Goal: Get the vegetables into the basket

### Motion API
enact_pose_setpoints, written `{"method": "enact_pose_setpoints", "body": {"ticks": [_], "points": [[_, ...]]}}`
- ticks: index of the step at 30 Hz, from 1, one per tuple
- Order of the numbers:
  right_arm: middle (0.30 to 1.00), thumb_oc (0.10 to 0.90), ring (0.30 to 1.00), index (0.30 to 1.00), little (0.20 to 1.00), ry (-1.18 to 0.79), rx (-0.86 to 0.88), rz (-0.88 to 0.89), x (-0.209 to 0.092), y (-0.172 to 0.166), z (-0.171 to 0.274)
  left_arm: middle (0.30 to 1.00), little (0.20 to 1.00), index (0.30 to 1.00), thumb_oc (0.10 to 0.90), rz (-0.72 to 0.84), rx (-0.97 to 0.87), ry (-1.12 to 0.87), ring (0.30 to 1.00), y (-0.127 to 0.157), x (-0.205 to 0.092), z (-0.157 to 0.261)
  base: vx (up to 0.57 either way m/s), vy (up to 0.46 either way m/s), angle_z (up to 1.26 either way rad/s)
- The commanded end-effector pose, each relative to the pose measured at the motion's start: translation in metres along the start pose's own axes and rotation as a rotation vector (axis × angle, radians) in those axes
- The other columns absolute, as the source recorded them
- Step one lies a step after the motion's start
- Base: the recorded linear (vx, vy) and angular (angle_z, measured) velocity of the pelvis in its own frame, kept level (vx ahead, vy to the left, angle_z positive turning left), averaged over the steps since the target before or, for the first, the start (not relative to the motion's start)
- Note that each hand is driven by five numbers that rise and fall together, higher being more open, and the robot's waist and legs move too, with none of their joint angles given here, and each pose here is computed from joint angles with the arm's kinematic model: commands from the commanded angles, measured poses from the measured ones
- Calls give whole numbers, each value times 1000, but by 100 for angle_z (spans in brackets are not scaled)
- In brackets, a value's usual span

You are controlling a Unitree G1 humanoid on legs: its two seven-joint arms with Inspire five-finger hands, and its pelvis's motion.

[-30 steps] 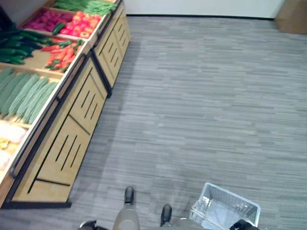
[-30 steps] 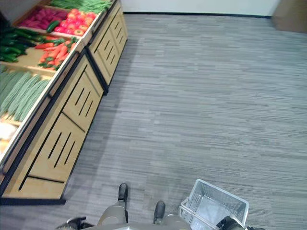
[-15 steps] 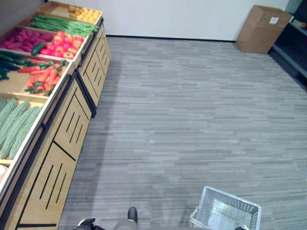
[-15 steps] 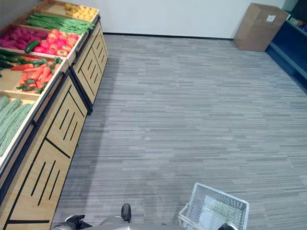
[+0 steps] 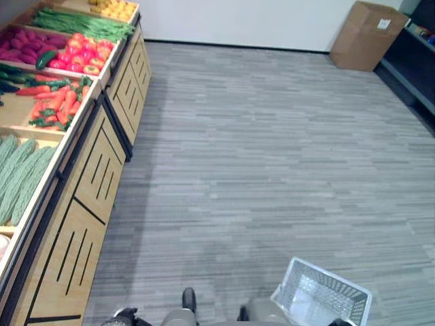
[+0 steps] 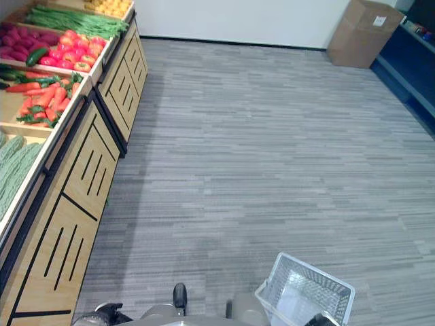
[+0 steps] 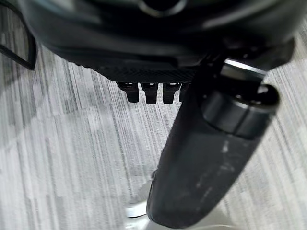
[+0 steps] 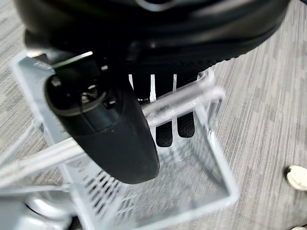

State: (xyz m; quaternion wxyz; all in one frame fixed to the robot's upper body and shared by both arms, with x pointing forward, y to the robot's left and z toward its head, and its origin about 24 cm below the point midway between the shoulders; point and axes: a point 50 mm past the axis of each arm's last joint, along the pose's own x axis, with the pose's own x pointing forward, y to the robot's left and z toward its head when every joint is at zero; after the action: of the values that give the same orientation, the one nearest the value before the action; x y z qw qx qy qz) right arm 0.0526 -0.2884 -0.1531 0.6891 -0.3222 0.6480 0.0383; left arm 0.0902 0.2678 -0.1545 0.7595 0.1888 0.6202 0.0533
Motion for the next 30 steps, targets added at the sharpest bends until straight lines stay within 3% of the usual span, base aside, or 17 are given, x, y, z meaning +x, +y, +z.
{"method": "enact_pose_setpoints", "body": {"ticks": [1, 18, 30], "points": [[300, 400, 300, 300, 300, -6, 42, -24, 0, -9, -1, 1000, 1000, 1000, 900, 45, 2, 19, 1000, 17, 0, -5, 80, -22, 55], [300, 400, 300, 300, 300, 25, 21, -39, 0, -16, -12, 1000, 1000, 1000, 900, 37, -10, 64, 1000, 8, -1, -25, 60, -43, 8], [300, 400, 300, 300, 300, -57, -30, -88, -1, -28, 8, 1000, 1000, 1000, 900, 59, -46, 46, 1000, 10, -1, -19, 2, -55, 17]]}}
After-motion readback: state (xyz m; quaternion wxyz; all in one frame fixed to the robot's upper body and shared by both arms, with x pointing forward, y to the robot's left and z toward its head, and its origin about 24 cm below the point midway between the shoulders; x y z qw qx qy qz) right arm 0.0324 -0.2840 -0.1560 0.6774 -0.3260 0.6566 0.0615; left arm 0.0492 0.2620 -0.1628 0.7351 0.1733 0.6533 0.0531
